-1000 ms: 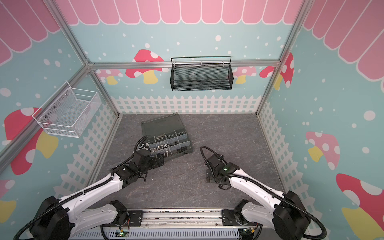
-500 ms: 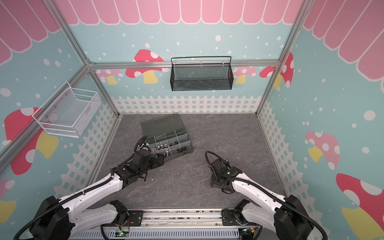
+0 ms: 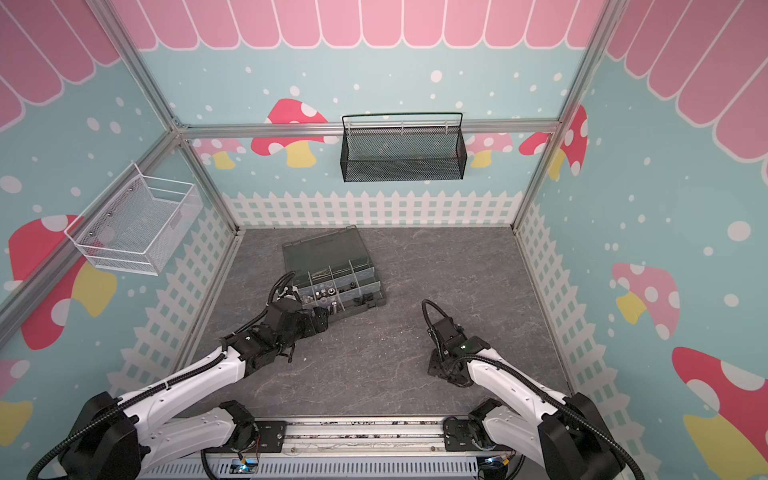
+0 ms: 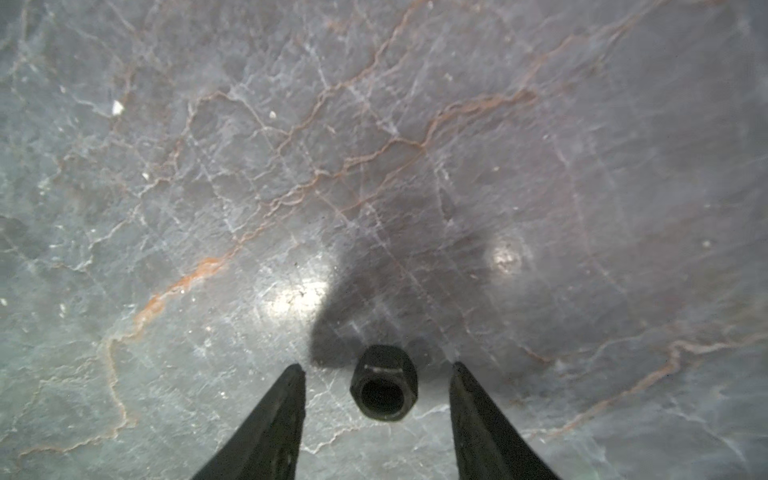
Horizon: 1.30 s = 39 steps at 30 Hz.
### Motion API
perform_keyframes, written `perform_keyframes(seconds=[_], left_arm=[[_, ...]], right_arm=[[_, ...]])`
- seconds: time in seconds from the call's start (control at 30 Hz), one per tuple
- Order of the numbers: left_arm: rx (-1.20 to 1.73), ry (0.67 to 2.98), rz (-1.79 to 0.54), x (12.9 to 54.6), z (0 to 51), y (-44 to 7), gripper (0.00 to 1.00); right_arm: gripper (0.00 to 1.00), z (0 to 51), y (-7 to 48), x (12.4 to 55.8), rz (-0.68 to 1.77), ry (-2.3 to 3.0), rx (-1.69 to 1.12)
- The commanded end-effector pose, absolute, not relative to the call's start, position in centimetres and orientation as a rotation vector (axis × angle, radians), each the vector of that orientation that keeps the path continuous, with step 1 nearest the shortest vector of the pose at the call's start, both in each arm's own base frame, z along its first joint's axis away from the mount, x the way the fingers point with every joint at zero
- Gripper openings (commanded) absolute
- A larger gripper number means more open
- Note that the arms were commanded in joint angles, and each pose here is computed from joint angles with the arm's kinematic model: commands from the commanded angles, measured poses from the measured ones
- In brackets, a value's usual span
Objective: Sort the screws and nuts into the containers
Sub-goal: 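Lower the right gripper and grasp the last black hex nut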
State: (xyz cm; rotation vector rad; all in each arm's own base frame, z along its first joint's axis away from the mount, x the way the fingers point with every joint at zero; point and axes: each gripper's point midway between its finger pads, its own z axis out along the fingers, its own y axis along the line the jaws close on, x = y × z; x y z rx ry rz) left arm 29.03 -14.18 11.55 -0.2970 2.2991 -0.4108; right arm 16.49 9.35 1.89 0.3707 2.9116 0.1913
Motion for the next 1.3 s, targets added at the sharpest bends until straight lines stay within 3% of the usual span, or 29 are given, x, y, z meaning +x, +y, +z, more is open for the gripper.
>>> perform_keyframes(seconds=[0.0, 0.4, 0.97, 1.27], left_arm=[[-0.307, 2.281, -0.428, 29.7, 12.4, -14.4, 1.00], [-0.308, 2.290, -0.420, 29.6, 12.1, -14.4, 1.00], [-0.325, 2.300, -0.442, 28.9, 11.7, -14.2, 1.00], [-0.323, 2.286, -0.439, 28.9, 12.0, -14.0, 1.00]], right_arm=[[0.51, 1.5, 9.5, 16.4, 0.192, 2.941, 0.351], [0.39, 1.1, 10.9, 16.6, 0.208, 3.031, 0.202], [0.41, 1.4, 13.2, 14.5, 0.297, 3.099, 0.058], [0.42, 1.1, 11.9, 14.8, 0.160, 3.092, 0.107]])
